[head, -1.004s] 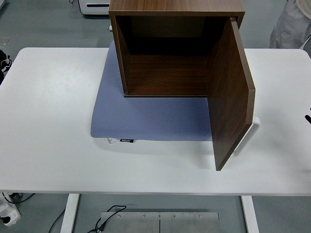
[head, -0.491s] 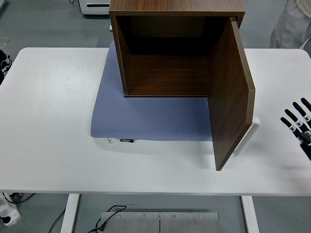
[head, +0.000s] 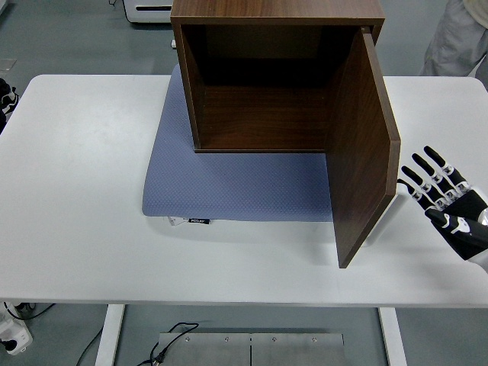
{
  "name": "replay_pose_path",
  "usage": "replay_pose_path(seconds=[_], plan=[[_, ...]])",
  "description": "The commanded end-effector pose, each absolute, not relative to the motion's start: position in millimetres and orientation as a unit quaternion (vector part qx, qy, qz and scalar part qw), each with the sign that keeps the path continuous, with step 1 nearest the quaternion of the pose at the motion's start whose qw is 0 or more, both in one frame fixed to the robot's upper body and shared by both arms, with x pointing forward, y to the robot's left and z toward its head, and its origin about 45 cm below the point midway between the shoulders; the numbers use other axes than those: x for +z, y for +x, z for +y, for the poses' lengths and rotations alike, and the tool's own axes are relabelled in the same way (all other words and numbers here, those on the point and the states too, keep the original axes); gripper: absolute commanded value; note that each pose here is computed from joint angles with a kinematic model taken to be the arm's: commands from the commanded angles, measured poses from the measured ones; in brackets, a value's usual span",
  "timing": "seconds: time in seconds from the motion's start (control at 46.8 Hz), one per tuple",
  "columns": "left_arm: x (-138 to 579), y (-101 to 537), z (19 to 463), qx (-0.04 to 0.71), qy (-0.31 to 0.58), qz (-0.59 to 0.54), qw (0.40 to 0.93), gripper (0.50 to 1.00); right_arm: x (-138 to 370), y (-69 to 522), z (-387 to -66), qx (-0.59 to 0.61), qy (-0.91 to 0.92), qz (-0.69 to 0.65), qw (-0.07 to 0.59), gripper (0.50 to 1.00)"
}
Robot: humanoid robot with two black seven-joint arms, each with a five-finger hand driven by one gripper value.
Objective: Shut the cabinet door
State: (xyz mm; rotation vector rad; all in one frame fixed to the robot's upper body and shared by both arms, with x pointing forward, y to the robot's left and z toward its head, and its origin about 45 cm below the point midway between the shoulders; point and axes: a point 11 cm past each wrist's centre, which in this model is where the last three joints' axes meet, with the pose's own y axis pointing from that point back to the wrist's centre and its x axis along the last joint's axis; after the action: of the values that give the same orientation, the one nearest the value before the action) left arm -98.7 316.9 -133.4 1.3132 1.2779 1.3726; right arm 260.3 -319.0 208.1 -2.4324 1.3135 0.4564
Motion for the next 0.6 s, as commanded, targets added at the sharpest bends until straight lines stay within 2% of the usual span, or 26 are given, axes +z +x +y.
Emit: replay_pose_path(seconds=[0.0, 0.577], plan=[[-133, -99, 317, 0.546, 0.522, 0.508, 0.413, 1.0, 205, 260, -311, 0.164, -0.86, 0.454, 0.165, 1.0], [-133, -99, 317, 0.546, 0.522, 0.508, 0.413, 1.0, 199, 265, -259, 0.168, -0.889, 0.396, 0.157, 1.0]])
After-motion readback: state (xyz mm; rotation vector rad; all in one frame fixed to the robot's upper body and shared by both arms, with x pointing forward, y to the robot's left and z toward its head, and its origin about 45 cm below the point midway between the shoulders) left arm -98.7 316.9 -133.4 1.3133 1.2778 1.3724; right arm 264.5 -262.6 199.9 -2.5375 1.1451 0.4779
